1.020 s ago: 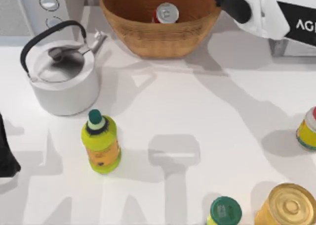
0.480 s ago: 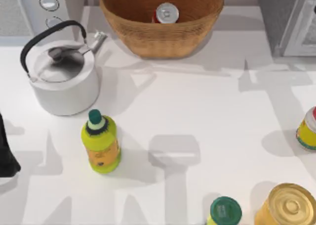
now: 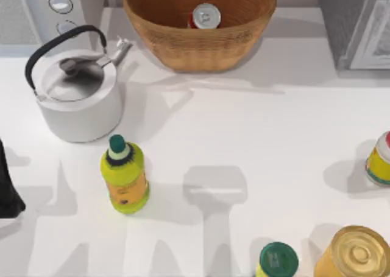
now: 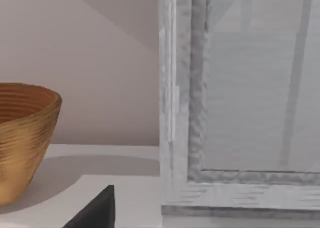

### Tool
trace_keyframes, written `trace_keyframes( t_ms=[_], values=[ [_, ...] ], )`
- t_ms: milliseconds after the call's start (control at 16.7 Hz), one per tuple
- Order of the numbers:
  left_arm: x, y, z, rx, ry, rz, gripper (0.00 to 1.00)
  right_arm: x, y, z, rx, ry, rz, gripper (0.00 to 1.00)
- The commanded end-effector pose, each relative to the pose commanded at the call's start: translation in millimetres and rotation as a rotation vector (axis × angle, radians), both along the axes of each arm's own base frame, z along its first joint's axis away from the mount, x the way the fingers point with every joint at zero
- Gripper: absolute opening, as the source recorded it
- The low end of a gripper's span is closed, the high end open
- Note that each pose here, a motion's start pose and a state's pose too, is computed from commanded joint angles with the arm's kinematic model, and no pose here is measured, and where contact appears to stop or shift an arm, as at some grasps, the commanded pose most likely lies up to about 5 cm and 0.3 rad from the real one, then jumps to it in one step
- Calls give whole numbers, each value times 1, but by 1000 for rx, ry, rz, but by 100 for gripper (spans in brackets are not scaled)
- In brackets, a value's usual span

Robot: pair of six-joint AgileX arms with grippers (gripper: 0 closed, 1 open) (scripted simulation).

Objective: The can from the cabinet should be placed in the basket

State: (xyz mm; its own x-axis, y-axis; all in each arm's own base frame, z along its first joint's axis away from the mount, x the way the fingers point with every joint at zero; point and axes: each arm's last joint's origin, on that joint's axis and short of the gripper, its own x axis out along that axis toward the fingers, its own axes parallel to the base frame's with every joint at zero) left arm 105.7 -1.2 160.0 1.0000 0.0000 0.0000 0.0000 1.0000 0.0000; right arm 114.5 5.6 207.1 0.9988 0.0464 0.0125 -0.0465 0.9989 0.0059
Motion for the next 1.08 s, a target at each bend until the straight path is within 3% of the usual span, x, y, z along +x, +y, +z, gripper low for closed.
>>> trace_keyframes(
  t_ms=[180,360,780,1080],
  values=[
    [0,0,0,0,0,0,100,-7,-5,-34,-4,9,-31,100],
    [0,0,0,0,0,0,100,-9,-7,-47,-6,12,-46,100],
    [0,0,0,0,0,0,100,-8,-7,-45,-5,8,-43,100],
    [0,0,0,0,0,0,100,3,-21,-23,-8,-29,-41,100]
  ],
)
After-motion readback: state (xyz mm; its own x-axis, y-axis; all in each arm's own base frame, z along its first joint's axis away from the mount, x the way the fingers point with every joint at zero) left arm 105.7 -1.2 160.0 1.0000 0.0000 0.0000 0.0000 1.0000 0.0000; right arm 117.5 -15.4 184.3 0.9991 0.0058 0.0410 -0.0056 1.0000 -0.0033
